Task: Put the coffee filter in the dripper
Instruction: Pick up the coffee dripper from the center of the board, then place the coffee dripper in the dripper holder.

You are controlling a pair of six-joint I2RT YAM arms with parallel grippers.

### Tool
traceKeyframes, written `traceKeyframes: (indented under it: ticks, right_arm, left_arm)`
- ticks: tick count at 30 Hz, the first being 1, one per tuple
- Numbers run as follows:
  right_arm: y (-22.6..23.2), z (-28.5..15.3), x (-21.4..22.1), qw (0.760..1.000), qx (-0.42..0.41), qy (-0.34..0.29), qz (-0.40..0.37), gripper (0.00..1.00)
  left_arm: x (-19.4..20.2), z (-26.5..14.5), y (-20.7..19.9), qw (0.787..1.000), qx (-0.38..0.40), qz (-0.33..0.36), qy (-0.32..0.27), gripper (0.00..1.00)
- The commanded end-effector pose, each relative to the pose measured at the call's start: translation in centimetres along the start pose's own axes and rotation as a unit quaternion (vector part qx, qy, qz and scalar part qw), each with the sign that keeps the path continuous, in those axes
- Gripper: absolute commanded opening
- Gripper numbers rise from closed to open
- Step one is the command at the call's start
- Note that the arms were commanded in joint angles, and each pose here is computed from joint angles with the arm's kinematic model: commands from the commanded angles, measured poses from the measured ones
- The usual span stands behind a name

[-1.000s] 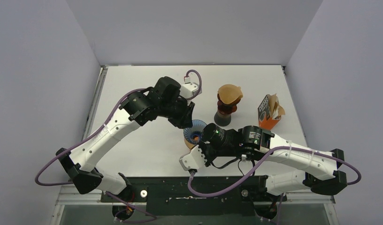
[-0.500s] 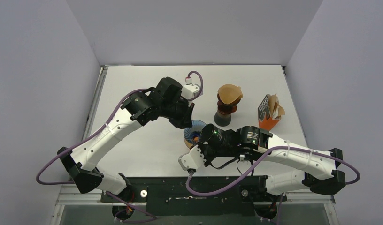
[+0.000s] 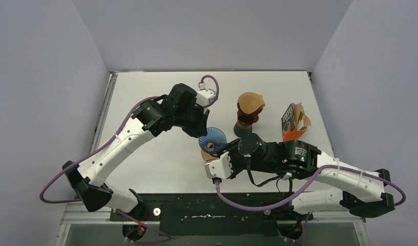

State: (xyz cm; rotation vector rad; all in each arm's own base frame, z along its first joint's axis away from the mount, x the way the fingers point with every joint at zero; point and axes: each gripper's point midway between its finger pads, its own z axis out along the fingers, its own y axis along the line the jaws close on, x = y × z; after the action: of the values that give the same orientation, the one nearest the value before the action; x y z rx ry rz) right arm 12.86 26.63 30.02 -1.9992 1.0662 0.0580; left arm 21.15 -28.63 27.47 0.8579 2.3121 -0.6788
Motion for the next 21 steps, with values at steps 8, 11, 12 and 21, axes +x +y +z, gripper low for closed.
traceKeyframes:
  ticks: [8,11,12,21]
  right_arm:
    - [-5.6,-3.1,0.4,0.94,0.2,-0.027,0.275,0.5]
    - [-6.4,-2.3,1.8,0.91,0.221,0.001,0.35,0.49]
    - [-6.7,-2.0,2.4,0.9,0.225,0.012,0.374,0.48]
    - [-7.6,-0.1,7.8,0.812,0.202,0.038,0.547,0.53]
  left_arm:
    - [-2.3,-2.0,1.3,0.994,0.026,-0.027,-0.104,0.0]
    - [-2.4,-2.5,1.4,0.992,0.029,-0.03,-0.118,0.0]
    - [-2.3,-2.7,1.4,0.992,0.031,-0.03,-0.121,0.0]
    - [-1.8,-2.5,0.8,0.99,0.056,-0.046,-0.124,0.0]
